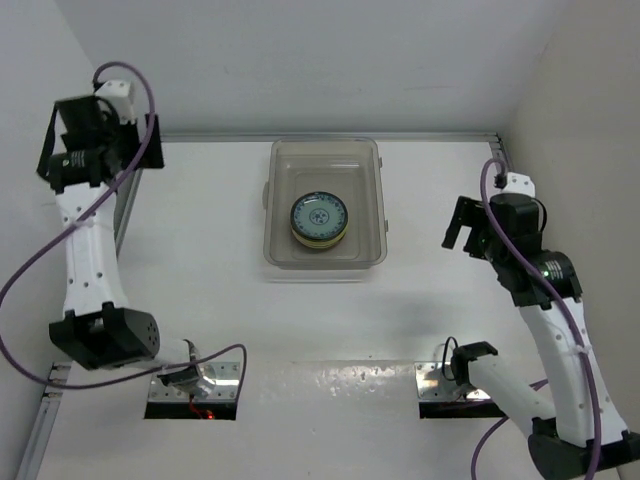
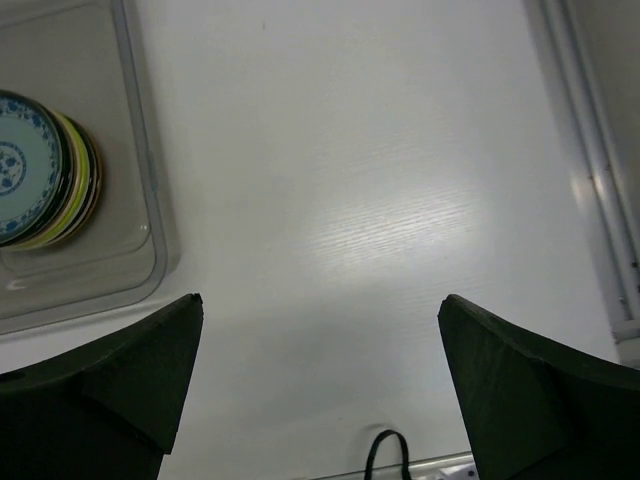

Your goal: Place the plates into the plastic bin on the countertop

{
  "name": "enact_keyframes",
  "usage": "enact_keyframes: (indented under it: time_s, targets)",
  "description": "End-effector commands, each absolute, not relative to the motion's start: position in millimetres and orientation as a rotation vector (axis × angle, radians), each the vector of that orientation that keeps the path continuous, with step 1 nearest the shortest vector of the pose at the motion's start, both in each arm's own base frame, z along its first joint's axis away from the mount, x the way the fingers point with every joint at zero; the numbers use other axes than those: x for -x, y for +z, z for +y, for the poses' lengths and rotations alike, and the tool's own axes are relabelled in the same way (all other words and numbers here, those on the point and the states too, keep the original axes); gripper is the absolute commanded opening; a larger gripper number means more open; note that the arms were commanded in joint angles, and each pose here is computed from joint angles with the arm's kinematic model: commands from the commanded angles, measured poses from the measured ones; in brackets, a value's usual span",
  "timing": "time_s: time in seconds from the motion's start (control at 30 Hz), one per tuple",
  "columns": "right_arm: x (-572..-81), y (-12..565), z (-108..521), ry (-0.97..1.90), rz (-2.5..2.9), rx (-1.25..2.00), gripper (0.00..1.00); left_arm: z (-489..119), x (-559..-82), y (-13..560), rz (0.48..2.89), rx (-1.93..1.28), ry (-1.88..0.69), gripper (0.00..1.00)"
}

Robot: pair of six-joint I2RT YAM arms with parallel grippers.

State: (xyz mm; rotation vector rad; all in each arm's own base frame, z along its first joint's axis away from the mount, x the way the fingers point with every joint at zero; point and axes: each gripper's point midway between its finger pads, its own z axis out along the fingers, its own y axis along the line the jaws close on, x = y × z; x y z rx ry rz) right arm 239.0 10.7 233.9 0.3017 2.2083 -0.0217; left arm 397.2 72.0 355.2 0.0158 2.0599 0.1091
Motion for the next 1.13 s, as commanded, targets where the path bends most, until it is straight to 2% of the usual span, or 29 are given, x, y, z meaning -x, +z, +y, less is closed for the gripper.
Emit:
enact_keyframes:
  time_s: [0.0,0.17,0.43,1.1]
  targets:
    - [-228.8,269.1,-17.4,-0.183,2.138,-0.309,1.0,102.7,-357.5,295.3,2.249,0.025,0.177,1.0]
    - [-221.0,278.1,-26.5,-0.242,2.115,-0.278,1.0,113.9,-325.3,252.7,2.33,0.135,0.086,1.0]
    - [-212.3,273.1,-19.8,-0.176,2.074,-0.232,1.0,95.6,-324.6,246.8,2.323,0.156,-0.058,1.0]
    - [-209.1,276.7,-38.4,-0.265,1.986,-0.31,1.0,95.8,-325.3,238.2,2.339,0.161,-0.066,1.0]
